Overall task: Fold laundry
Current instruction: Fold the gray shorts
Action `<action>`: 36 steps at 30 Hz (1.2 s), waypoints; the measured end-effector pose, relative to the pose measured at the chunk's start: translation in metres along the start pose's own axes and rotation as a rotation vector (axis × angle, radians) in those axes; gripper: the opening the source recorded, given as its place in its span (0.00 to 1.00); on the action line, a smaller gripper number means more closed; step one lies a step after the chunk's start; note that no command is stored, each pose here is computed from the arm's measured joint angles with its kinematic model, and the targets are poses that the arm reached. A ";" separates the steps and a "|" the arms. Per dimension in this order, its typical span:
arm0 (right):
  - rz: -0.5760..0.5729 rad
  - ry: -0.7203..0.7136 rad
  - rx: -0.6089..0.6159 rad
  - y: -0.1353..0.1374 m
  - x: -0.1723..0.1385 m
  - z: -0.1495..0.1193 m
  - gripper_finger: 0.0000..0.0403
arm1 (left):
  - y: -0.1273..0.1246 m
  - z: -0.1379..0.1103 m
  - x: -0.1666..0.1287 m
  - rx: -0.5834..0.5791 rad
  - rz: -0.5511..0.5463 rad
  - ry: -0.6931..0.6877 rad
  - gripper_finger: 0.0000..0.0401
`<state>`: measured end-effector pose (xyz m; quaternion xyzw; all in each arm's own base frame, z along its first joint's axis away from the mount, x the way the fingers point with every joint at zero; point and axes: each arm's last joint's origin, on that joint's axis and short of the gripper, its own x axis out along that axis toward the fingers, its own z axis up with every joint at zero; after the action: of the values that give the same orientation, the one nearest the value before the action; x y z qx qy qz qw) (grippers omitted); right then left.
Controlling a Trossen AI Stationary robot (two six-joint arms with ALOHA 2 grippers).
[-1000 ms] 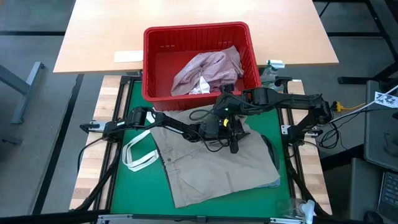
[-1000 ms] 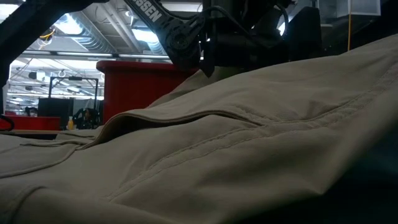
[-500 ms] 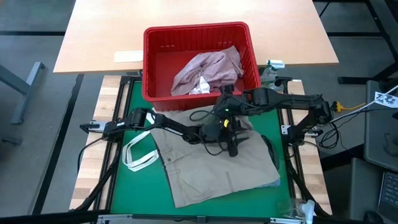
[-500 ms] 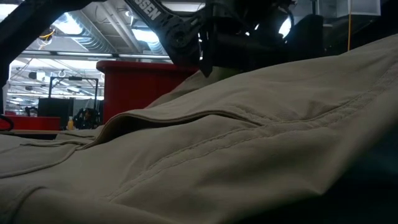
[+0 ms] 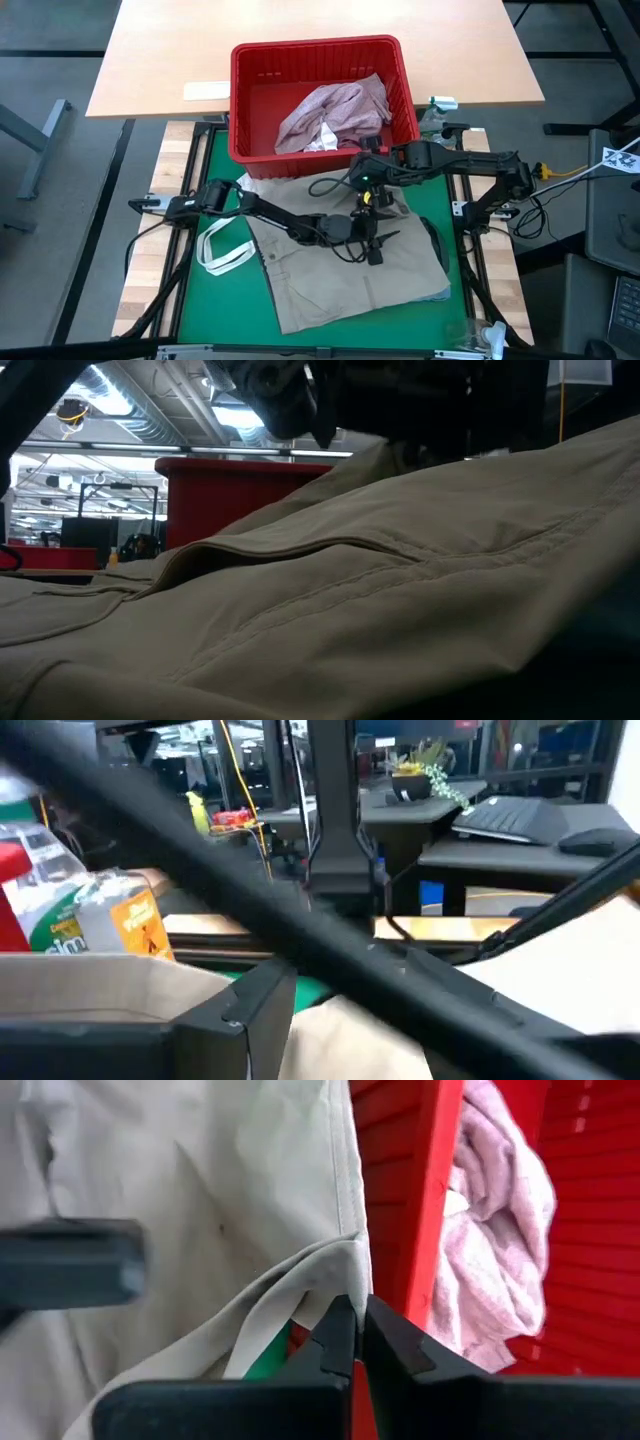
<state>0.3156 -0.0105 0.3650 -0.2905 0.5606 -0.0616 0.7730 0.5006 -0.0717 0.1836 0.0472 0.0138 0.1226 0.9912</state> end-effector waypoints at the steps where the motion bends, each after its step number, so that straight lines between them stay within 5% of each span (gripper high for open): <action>1: -0.013 0.004 0.001 0.000 0.000 0.000 0.03 | -0.003 0.005 -0.003 0.003 0.002 0.002 0.46; 8: -0.025 0.025 -0.003 0.000 0.000 -0.001 0.03 | -0.011 0.052 -0.031 0.094 0.004 0.133 0.46; 20: -0.008 0.028 0.021 0.001 0.000 -0.002 0.03 | 0.029 0.094 -0.125 0.149 0.097 0.788 0.46; 24: -0.005 0.027 0.022 0.001 0.000 -0.002 0.03 | 0.039 0.093 -0.159 0.177 0.259 0.930 0.46; 29: -0.005 0.028 0.021 0.001 0.000 -0.002 0.03 | 0.042 0.079 -0.207 0.220 0.437 0.940 0.46; 36: 0.009 0.020 0.022 0.001 0.000 -0.002 0.03 | 0.066 0.037 -0.272 0.067 0.532 0.971 0.46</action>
<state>0.3139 -0.0103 0.3638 -0.2790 0.5688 -0.0673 0.7708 0.2223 -0.0776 0.2316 0.0186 0.4607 0.3757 0.8039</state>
